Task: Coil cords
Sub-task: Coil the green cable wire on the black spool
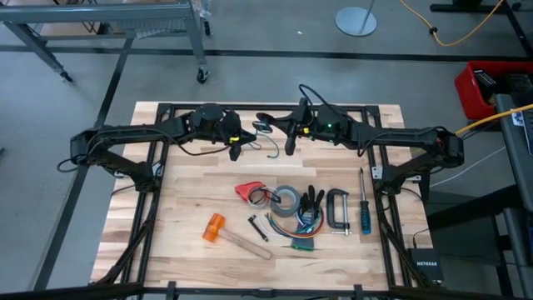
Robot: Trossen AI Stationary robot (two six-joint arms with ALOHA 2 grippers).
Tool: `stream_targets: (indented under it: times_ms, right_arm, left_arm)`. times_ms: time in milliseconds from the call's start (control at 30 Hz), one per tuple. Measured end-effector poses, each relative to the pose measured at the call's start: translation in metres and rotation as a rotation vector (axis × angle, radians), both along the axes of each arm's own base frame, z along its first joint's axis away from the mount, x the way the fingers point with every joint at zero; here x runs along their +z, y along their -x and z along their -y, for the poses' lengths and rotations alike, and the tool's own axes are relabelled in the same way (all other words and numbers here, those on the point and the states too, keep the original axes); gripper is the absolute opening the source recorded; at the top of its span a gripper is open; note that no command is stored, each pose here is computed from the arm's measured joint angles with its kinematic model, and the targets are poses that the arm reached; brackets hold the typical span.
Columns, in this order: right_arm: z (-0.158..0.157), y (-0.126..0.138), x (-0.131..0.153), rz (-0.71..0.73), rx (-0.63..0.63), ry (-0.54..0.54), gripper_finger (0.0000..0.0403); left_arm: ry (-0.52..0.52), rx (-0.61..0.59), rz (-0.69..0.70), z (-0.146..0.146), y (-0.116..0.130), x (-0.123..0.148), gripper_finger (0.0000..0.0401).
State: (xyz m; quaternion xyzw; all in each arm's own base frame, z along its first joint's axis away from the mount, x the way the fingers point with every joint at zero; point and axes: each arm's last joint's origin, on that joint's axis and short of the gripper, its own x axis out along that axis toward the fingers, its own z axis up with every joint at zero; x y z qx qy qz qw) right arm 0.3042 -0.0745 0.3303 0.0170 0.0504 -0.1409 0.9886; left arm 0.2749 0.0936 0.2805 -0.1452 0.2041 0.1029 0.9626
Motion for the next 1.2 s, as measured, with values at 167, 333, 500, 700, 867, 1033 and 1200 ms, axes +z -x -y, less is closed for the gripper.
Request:
stream_targets:
  times_ms: [167,333,500,700,867,1033,1200]
  right_arm:
    - [0.0,0.001,0.007,0.043,-0.004,0.009,0.0001]
    - [0.0,0.001,0.01,0.045,-0.003,0.015,0.0001]
    - [0.0,0.0,0.017,0.055,-0.001,0.043,0.0001]
    - [0.0,-0.001,0.025,0.073,0.004,0.057,0.0001]
    - [0.0,-0.001,0.027,0.075,0.005,0.07,0.0001]
    - [0.0,-0.001,0.026,0.073,0.005,0.072,0.0001]
    - [0.0,-0.001,0.028,0.086,0.004,0.078,0.0001]
  left_arm:
    - [0.006,0.004,-0.02,0.0,0.0,-0.003,0.0061]
    - [-0.001,0.008,-0.012,-0.002,0.001,-0.003,0.0097]
    - [0.003,0.009,-0.024,-0.002,0.001,-0.003,0.0113]
    - [0.001,0.032,-0.056,-0.002,0.003,-0.006,0.0114]
    - [-0.023,0.045,-0.047,-0.003,0.002,-0.004,0.0104]
    - [-0.046,0.085,-0.05,-0.004,0.002,-0.004,0.0091]
    - [-0.063,0.12,-0.056,-0.005,0.003,-0.004,0.0072]
